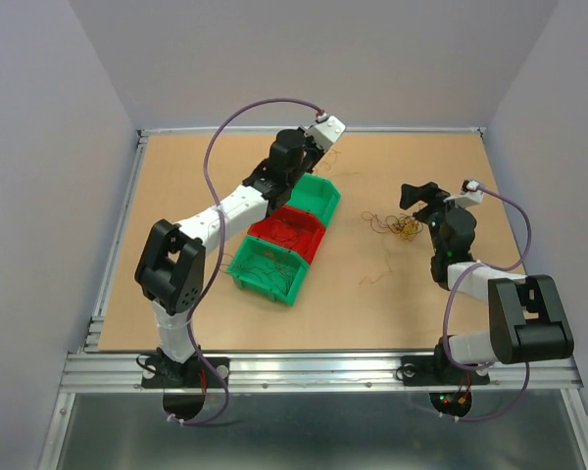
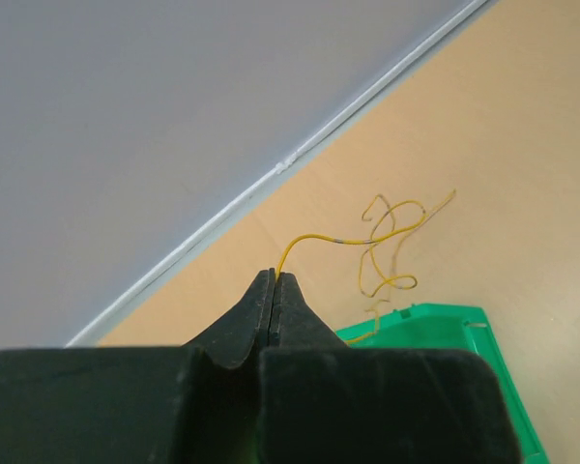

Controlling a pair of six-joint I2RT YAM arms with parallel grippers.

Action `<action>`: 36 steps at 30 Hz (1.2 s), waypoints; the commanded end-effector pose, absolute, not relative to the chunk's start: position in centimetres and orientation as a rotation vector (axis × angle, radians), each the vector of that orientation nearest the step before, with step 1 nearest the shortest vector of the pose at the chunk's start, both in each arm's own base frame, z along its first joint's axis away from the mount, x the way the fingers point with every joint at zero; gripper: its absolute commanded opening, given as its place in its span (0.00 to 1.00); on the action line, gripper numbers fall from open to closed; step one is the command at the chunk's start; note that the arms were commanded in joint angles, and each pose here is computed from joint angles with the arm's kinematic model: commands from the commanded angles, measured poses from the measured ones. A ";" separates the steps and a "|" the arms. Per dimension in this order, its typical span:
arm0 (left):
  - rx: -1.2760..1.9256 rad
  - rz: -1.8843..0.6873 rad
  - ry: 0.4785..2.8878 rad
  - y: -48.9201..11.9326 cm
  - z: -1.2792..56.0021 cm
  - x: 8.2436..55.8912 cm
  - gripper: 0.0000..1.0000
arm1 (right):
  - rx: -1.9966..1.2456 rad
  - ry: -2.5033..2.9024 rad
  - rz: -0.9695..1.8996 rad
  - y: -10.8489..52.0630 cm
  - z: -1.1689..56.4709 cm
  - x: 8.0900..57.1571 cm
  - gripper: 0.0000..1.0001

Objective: Untangle the cables

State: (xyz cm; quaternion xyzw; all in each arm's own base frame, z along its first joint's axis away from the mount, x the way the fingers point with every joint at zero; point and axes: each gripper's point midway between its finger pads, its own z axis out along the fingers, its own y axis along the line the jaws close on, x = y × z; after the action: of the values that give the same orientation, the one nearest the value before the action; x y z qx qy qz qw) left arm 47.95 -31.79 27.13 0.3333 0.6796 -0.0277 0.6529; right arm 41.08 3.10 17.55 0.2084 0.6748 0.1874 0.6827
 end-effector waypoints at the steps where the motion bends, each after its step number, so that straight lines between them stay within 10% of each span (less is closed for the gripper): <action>1: 0.635 -0.124 1.305 -30.7 35.1 47.9 0.00 | 0.402 1.432 0.451 3.7 19.9 40.5 1.00; 36: 0.978 -0.430 1.073 -25.7 28.8 37.2 0.00 | -0.386 1.270 0.887 15.4 24.7 38.8 1.00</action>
State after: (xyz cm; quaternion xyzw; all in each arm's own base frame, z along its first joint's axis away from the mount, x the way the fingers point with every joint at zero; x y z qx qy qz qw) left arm 38.22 -25.65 25.42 0.4416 0.5303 -0.1920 0.6978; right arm 39.56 14.11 18.65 -0.0853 0.6574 0.3891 0.6397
